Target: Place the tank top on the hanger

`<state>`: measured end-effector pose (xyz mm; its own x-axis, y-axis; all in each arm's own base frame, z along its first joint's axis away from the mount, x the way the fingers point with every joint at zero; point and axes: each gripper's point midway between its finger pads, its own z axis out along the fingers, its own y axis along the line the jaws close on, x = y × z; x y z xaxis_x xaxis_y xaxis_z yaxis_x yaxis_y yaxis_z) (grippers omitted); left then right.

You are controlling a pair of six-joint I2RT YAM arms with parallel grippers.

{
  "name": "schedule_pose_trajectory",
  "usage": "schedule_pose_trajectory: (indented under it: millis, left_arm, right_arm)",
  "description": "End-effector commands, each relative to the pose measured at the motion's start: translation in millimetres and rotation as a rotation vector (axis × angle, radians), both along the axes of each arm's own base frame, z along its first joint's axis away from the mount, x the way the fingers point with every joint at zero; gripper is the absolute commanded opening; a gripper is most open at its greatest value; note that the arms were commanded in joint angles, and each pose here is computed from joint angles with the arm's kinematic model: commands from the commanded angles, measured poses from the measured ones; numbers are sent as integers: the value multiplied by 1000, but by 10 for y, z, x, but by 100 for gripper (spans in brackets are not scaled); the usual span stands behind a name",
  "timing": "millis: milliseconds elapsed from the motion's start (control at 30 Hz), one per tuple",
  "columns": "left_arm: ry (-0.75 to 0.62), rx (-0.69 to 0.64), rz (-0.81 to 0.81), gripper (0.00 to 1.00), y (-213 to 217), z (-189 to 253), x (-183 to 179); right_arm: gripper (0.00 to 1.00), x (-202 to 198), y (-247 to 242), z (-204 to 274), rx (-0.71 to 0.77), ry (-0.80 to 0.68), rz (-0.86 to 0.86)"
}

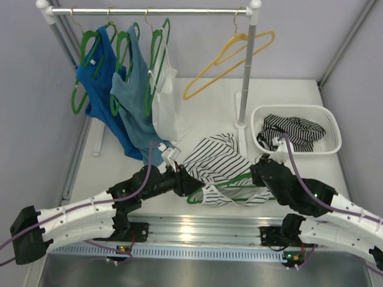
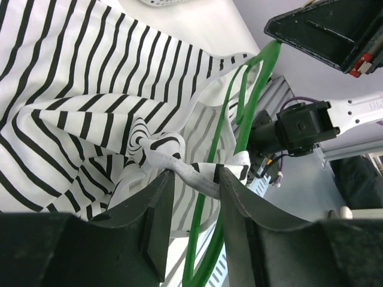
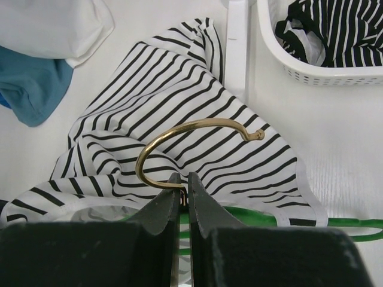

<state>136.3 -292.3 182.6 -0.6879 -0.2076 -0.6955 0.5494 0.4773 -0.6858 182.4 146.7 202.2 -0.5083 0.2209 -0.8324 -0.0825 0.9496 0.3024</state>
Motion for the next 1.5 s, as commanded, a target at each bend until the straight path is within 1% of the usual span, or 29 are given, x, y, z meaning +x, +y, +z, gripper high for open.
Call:
schedule_pose_trajectory:
  millis: [0,100,167,300,400,467,500,533,600,667,733,767,800,833,867,900,933,967,1000,1033,1067,1100,1133,1200,1267,1333,1367,1400,1467]
  left_arm:
    - [-72,-30,-56,41,-31,313,-53]
    - [-105,-31,-82,44,-34,425,-82]
    - [-118,-29,-107,55,-54,511,-110]
    - [-145,13,-127,55,-77,578,-95]
    - [-160,63,-111,55,-31,617,-57]
    - [-180,81,-92,55,0,721,-18]
    - [-179,128,-80,55,54,665,2]
    - [-199,123,-74,55,70,771,13]
    - [-225,148,-62,55,113,872,41]
    - [-255,187,-55,55,144,917,84]
    - [-276,207,-52,55,178,1062,94]
    - [-285,209,-52,55,176,1115,103]
    - [-307,208,-54,55,188,1195,104]
    - [-334,201,-12,55,232,1355,166]
    - [-348,195,-4,55,250,1444,172]
    - [-373,197,3,55,263,1533,192]
    - [-400,178,15,55,300,1736,191]
    - [-417,178,35,55,328,1833,220]
    - [-442,180,43,55,343,1921,240]
    - [-468,153,60,55,377,2127,244]
    - [-488,153,67,55,395,2202,251]
    - [-500,148,72,55,405,2276,255]
    - [-521,122,84,55,442,2442,244]
    - [-543,117,90,56,459,2541,248]
    - [-567,107,99,56,479,2654,252]
    - [-578,110,107,56,491,2704,266]
    - [-583,126,109,57,480,2693,291]
    - [-578,147,106,57,478,2650,300]
    - [-570,176,109,57,460,2589,339]
  right_arm:
    - [0,74,10,203,42,-33,-30]
    - [0,86,55,193,43,-30,-23]
    - [0,96,84,207,48,-33,-17]
    - [0,127,122,238,16,-37,-5]
    - [0,148,142,343,26,-58,2]
    - [0,169,162,454,71,-97,5]
    - [0,165,129,486,80,-119,8]
    - [0,182,129,534,93,-137,4]
    - [0,213,116,602,67,-141,3]
    - [0,220,131,693,62,-155,16]
    - [0,224,152,900,118,-206,32]
    - [0,230,142,973,109,-229,41]
    - [0,237,124,1146,125,-254,38]
    - [0,242,110,1218,114,-261,37]
    - [0,247,99,1306,95,-275,44]
    - [0,256,100,1498,107,-298,45]
    - [0,256,104,1589,110,-312,53]
    - [0,255,94,1690,102,-334,63]
    - [0,246,79,1880,124,-362,66]
    - [0,246,64,2000,136,-383,67]
    - [0,248,74,2089,124,-399,80]
    - [0,216,20,2317,157,-430,77]
    - [0,198,17,2415,168,-444,88]
    - [0,165,-5,2628,189,-477,103]
    - [0,183,97,2592,163,-461,136]
    - [0,204,239,2376,126,-414,174]
    - [0,220,324,2243,122,-392,190]
    - [0,234,399,1927,89,-350,208]
    - [0,217,522,1728,118,-334,244]
